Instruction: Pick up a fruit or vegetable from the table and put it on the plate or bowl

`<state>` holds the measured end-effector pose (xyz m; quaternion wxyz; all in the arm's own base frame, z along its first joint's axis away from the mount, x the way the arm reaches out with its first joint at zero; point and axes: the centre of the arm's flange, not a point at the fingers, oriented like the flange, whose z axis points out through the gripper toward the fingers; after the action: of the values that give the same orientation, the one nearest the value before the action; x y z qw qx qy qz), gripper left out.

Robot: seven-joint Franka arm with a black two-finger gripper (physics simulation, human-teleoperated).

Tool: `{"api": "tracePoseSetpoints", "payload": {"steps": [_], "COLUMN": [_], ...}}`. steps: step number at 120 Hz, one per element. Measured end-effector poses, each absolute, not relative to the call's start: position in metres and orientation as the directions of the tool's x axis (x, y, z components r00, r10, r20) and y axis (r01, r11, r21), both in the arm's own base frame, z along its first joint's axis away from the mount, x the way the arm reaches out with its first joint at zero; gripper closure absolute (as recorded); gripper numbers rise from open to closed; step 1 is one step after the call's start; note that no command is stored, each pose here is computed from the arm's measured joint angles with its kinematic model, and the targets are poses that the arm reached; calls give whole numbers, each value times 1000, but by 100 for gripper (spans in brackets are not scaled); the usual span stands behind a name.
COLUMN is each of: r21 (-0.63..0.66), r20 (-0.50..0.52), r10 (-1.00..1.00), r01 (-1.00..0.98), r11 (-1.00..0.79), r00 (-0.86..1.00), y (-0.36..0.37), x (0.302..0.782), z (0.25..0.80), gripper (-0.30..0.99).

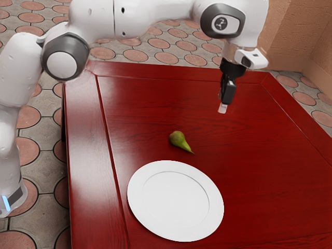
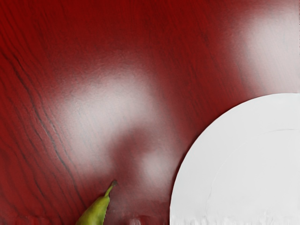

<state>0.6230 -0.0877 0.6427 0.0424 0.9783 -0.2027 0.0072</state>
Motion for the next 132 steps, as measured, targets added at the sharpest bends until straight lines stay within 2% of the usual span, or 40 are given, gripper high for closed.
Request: {"api": "tracePoseSetpoints", "payload": {"steps": [21,35,76,86,97,132], "r21": [41,36,26,31,38,39], "r20": [-22,-37,-63,-94,-120,-113], "r10": [-343,-332,-297,-294,-314,-398], "r01": [-342,-331,-295,-293,-312,-396], "r11": [-939,-943,-955,-956,-949,-917], "r00": [939,943,953,951,942,910], "y": [-51,-38,9,16,10,-31], "x": [553,529,519,519,518,524], "z": [658,658,649,631,607,559], "gripper": [0,0,0,0,0,0]}}
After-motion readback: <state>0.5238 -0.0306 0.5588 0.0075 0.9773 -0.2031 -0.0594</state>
